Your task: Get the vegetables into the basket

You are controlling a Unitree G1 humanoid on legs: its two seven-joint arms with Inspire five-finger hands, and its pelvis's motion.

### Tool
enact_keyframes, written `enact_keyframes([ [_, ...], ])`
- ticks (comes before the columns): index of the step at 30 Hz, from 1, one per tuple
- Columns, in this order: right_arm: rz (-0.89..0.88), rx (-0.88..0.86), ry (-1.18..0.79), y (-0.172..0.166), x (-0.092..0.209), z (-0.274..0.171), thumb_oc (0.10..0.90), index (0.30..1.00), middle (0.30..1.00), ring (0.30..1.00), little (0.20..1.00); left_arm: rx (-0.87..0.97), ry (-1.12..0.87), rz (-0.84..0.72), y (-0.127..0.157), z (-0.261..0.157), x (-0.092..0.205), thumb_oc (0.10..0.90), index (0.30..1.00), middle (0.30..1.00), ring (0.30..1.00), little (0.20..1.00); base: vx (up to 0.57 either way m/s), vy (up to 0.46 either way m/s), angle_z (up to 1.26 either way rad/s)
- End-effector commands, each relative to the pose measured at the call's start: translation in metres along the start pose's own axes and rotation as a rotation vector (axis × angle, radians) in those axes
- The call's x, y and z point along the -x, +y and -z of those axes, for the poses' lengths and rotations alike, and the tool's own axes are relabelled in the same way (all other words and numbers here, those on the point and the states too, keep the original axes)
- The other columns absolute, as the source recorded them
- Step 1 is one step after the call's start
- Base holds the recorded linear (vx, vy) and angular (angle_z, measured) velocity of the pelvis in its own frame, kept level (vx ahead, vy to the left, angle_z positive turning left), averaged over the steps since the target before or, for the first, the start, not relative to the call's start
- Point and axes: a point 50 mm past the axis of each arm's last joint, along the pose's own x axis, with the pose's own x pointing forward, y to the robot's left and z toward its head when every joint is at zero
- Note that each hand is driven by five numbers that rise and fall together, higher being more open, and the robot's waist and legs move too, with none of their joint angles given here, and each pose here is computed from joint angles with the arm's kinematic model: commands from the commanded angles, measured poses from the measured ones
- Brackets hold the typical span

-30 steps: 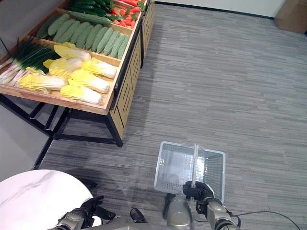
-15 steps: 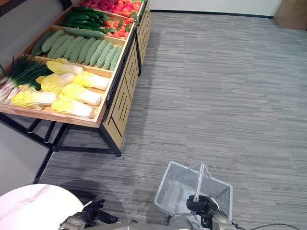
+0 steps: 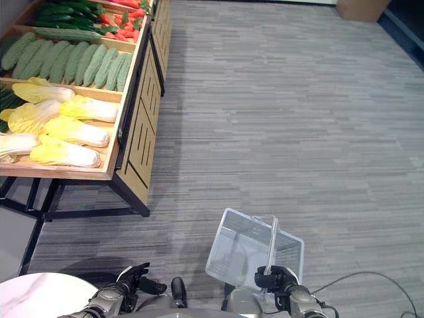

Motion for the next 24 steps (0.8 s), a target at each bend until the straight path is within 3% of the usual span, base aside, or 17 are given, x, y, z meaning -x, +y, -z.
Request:
enact_keyframes([
  [1,0.02,0.11,0.031,-0.013,0.002,0.003,0.4,0.3,0.3,0.3,0.3,-0.052,0.016,-0.029,0.009,0.008,0.002,0.9,1.0,1.0,1.0,1.0,-0.06,0.292,-0.51],
  [8,0.074,0.054,0.118,-0.018,0.007,0.028,0.4,0.3,0.3,0.3,0.3,-0.075,0.037,-0.015,0.002,0.014,0.003,0.9,1.0,1.0,1.0,1.0,-0.03,0.081,-0.24],
  [24,0.132,0.009,0.145,-0.027,0.011,0.039,0.4,0.3,0.3,0.3,0.3,-0.083,0.036,-0.01,-0.003,0.014,0.002,0.9,1.0,1.0,1.0,1.0,0.02,0.012,-0.04],
])
